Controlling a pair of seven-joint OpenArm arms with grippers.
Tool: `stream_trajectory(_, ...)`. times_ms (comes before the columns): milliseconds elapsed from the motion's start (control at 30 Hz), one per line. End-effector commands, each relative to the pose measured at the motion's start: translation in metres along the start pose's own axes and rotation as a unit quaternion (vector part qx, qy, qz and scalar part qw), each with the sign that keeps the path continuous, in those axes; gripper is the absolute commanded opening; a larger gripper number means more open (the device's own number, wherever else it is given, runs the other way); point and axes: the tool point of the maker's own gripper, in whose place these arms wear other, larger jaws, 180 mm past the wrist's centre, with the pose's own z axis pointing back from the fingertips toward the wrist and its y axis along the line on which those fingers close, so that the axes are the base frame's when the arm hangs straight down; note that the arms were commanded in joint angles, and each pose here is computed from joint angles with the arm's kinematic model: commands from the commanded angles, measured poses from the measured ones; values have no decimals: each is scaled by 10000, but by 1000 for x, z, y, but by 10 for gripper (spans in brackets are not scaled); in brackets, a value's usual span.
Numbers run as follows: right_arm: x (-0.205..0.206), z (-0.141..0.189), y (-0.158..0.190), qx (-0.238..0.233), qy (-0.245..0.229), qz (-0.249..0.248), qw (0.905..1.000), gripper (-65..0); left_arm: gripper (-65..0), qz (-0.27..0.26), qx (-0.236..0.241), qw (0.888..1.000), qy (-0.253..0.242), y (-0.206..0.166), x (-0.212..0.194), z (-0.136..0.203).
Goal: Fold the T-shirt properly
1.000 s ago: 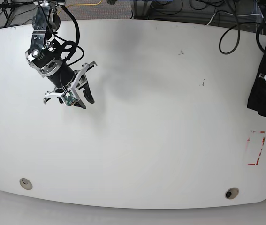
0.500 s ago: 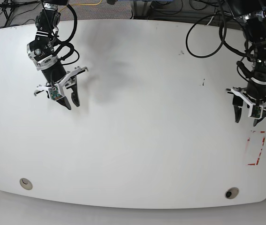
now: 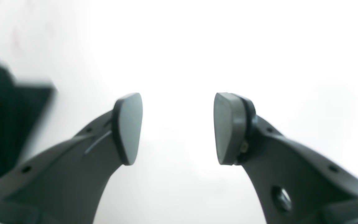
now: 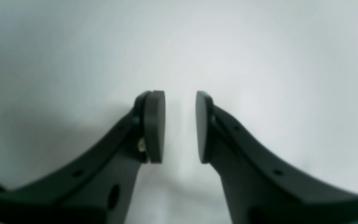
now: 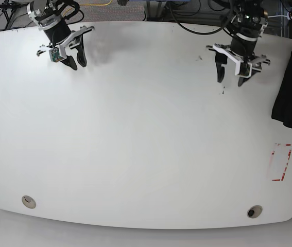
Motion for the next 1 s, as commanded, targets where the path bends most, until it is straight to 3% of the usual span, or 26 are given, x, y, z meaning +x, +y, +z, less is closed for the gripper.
stream_trajectory(0, 6, 20, 1, -15, -63, -35, 10000, -488, -312, 115, 10, 9999, 38, -6, -6, 20)
stream_trajectory(333, -45, 90, 40, 156, 899, -687, 9935, -490, -314, 249, -180, 9880, 1514, -26, -93, 97)
stream_trajectory(500, -72, 123, 60, 135, 1427, -1038, 9842, -490, -376, 187, -321, 9776, 2071, -31, -119, 132)
stream_trajectory(700, -119, 154, 87, 186, 2111, -1606, 9640, -490, -397, 242, -419, 9640, 2616, -33, -152, 159)
stream_trajectory(800, -152, 164, 109, 367, 2539, -1830, 9491, -490, -397, 453, -472, 9483, 3106, -40, -192, 173)
stream_trajectory(967, -185, 150, 135, 633, 2854, -1835, 9385, -490, -397, 489, -822, 9285, 3587, -49, -248, 161)
